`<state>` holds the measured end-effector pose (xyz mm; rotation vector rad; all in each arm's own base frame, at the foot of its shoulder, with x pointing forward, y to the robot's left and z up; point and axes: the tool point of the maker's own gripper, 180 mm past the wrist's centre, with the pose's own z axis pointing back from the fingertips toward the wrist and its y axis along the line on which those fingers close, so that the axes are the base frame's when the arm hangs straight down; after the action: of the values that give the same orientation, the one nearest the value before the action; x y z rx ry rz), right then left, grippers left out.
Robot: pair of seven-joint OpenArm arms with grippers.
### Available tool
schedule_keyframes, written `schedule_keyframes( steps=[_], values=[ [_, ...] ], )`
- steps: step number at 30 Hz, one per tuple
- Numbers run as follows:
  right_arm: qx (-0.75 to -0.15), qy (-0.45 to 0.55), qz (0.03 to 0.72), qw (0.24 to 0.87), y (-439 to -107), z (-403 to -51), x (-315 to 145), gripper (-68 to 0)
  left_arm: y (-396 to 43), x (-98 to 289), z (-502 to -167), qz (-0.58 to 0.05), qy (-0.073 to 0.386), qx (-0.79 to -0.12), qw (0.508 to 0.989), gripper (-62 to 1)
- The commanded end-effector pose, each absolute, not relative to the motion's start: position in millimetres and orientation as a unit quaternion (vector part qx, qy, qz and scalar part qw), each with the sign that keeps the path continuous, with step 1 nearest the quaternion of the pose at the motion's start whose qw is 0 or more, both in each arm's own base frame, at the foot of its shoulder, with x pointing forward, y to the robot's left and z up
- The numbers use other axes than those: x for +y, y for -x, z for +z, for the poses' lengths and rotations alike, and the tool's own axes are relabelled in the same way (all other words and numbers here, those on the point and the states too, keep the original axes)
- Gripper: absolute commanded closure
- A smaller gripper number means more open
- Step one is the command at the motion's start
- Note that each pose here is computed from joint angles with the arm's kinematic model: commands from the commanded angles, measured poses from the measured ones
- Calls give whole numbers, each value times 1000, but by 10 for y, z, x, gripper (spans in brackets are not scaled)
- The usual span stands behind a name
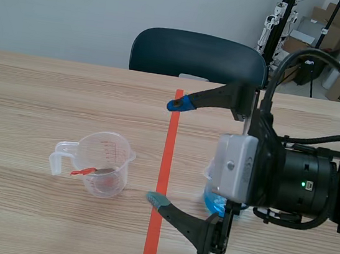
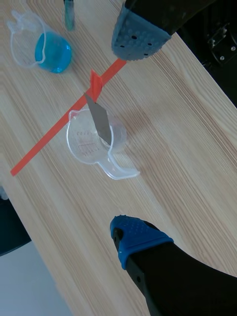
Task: Do the redox reaction experiment. lift the metal plate out of the left beaker
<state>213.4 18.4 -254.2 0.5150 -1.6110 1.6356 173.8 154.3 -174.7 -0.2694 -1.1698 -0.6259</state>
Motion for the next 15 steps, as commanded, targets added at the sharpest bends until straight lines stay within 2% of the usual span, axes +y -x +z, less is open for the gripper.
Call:
schedule_keyframes(
  steps=[1,10,15],
  values=[
    [-644,-204,641,365,-2157,-2457,227,-679,-1748,1519,-1695,-285,130,-550,774,-623],
    [-625,-222,671,330,-2089,-2776,385,-679,-1752,1519,-1683,-285,130,-553,772,-623],
    [-643,-218,674,291,-2081,-2797,451,-679,-1752,1519,-1683,-285,130,-553,772,-623]
  ],
)
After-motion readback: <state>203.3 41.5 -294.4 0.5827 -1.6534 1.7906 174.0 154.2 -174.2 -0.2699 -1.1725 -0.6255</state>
